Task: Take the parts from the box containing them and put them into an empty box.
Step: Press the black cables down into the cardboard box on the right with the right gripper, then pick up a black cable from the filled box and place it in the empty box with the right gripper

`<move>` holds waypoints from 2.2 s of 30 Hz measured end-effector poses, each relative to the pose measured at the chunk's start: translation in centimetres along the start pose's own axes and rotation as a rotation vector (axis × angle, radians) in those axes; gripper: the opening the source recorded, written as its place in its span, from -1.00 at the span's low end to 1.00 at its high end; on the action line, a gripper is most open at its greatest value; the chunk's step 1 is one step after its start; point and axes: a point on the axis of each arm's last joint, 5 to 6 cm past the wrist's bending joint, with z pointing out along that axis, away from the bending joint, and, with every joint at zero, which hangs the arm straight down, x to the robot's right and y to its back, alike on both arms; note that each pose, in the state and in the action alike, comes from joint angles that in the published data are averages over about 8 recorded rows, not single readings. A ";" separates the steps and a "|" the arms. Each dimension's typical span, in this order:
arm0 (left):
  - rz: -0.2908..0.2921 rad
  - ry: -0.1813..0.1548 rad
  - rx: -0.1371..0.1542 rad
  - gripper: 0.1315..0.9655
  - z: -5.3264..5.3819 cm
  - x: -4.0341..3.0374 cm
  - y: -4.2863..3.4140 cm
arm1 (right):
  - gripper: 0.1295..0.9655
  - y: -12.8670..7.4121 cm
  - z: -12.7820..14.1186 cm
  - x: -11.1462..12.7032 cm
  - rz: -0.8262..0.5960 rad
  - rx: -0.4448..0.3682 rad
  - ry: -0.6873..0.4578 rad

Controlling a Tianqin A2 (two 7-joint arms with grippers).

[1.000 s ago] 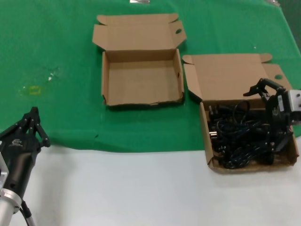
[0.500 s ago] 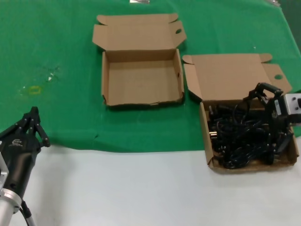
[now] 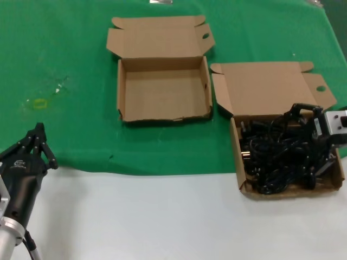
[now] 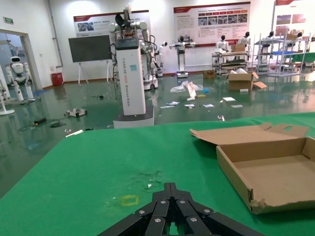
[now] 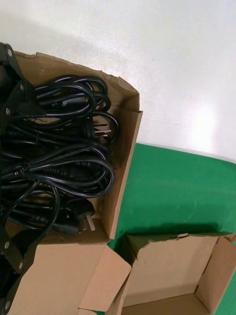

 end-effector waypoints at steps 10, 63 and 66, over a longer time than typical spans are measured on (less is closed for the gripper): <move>0.000 0.000 0.000 -0.97 0.0 0.00 0.00 | 0.47 -0.1 0.1 -0.1 0.002 -0.002 -0.007; 0.000 0.000 0.000 -0.97 0.0 0.00 0.00 | -0.80 -3.0 -3.9 2.3 0.030 0.004 0.113; 0.000 0.000 0.000 -0.97 0.0 0.00 0.00 | -0.80 -3.6 -3.4 2.9 0.026 0.016 0.136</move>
